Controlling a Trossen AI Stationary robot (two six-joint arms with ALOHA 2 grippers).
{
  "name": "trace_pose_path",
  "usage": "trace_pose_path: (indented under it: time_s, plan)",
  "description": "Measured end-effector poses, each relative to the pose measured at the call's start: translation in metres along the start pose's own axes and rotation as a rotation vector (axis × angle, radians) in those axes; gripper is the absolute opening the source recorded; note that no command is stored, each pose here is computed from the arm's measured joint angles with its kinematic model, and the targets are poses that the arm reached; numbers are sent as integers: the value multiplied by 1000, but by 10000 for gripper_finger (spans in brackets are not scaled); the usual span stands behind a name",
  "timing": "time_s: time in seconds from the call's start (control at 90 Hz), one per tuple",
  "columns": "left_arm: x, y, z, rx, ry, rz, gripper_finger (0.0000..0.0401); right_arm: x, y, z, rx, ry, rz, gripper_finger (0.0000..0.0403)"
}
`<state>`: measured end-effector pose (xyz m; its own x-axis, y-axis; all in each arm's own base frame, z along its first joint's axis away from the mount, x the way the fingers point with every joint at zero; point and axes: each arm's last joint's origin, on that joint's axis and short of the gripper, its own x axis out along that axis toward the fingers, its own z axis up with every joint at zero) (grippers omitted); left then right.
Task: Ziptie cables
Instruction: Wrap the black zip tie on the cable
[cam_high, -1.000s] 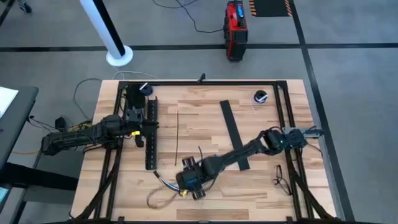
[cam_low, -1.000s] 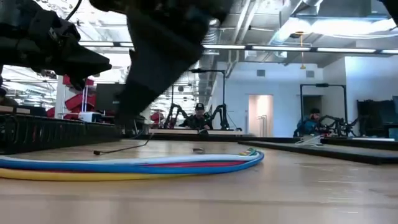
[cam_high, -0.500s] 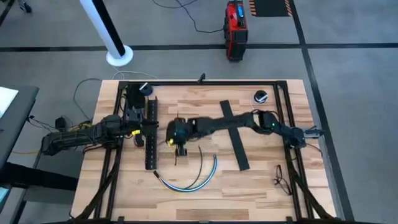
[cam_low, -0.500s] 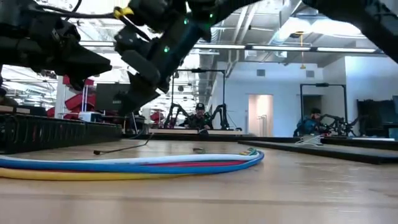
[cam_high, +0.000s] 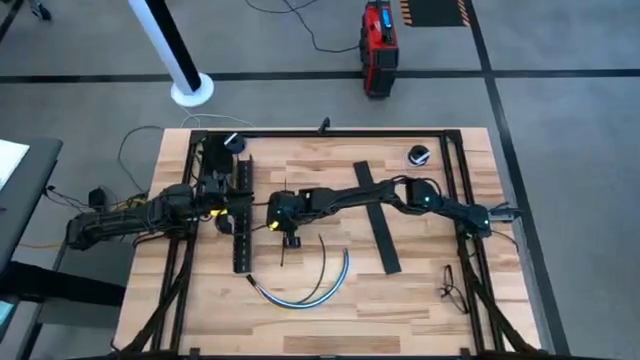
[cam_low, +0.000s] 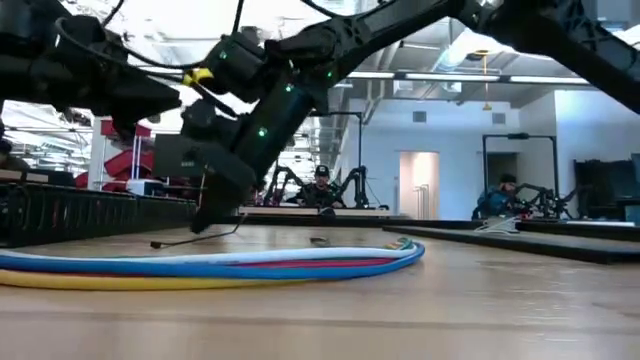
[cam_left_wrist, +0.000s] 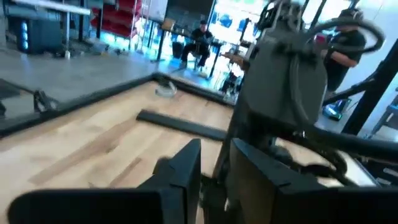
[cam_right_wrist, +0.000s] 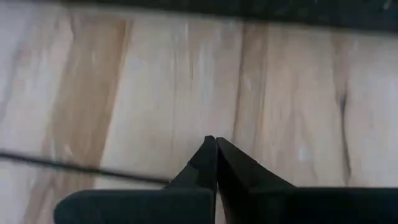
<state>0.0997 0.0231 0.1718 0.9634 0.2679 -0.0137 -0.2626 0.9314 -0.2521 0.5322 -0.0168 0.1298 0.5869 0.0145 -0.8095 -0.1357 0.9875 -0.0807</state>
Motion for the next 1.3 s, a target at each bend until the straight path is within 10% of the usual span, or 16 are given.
trace_pose_path:
  time_s: [1.3]
  plan:
    - [0, 2, -2, 29, 28, 67, 82, -17, 17, -19, -67, 283, 44, 0]
